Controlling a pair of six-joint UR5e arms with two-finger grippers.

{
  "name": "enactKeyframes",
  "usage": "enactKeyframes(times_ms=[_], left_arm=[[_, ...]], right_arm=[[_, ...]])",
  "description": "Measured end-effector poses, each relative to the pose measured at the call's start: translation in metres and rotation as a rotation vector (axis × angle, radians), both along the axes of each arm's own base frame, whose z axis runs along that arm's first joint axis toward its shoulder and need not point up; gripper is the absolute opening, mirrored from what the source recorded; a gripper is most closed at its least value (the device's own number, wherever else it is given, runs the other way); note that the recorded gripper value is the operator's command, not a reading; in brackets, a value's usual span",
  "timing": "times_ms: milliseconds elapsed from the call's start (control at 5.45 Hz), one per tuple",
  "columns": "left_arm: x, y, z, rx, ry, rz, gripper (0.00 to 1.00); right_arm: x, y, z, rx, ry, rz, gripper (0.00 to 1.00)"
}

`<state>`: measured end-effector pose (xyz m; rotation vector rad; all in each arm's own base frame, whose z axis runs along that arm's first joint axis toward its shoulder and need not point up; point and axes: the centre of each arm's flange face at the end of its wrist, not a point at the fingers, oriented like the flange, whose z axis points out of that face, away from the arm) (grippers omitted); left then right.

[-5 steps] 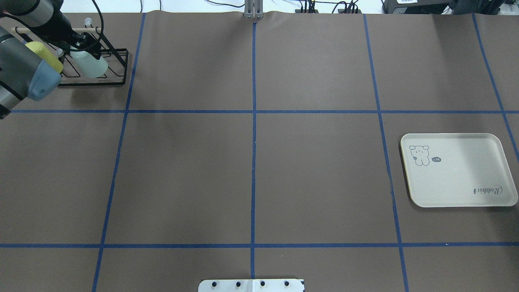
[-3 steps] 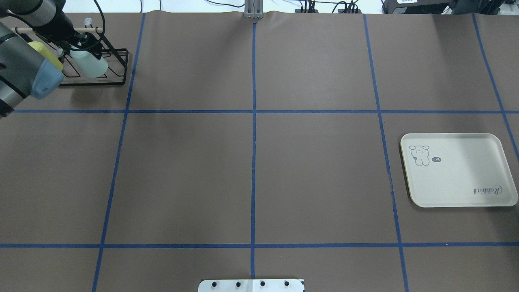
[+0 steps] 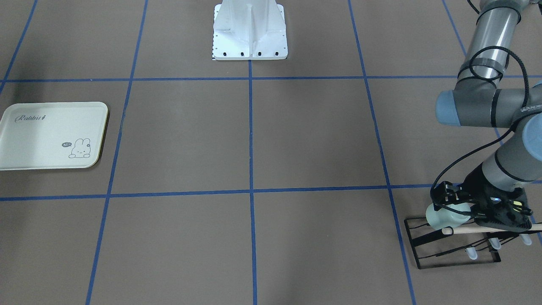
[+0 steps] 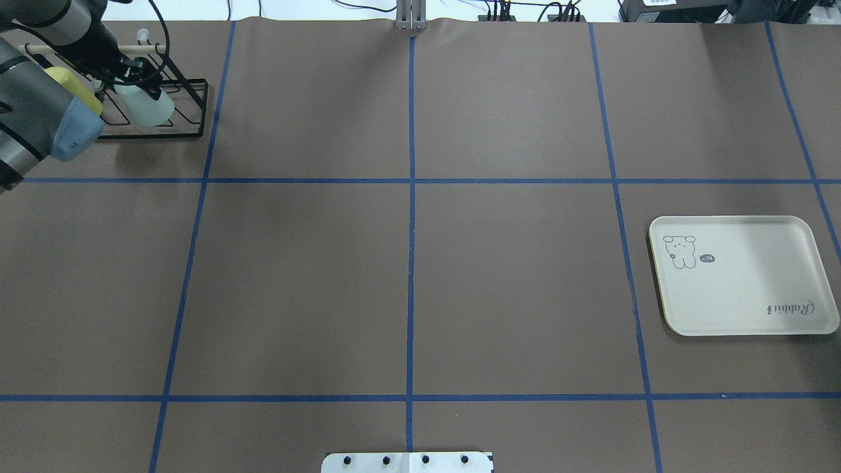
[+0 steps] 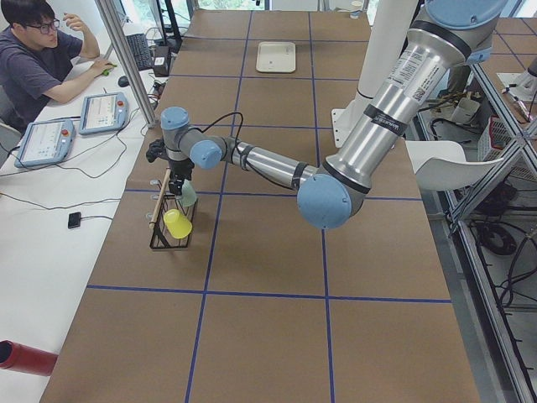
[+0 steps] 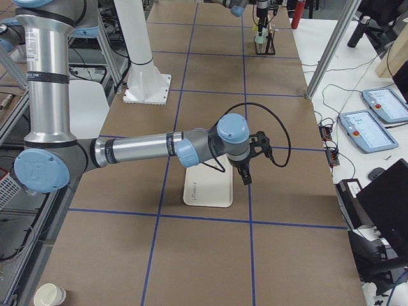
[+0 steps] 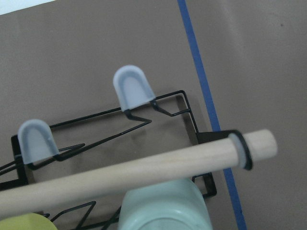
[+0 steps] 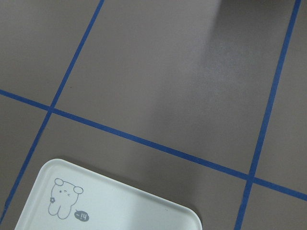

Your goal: Left arm grabs green cup and hands to right arm on tray

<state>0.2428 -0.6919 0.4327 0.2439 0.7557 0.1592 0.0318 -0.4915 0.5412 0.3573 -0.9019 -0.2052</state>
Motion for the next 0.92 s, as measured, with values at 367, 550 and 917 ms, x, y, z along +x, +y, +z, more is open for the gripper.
enactKeyframes(times_ms=[367, 550, 917], left_arm=[[-0.004, 0.0, -0.014, 0.023, 0.009, -0.005, 0.04], [-0.017, 0.0, -0.029, 0.046, 0.02, -0.022, 0.04], [-0.063, 0.01, -0.063, 0.116, 0.053, -0.074, 0.04]], right_arm=[[0.0, 0.0, -0.002, 0.001, -0.001, 0.001, 1.0], [0.0, 0.001, -0.004, 0.003, -0.003, 0.003, 1.0], [0.0, 0.001, -0.006, 0.005, -0.008, 0.002, 1.0]])
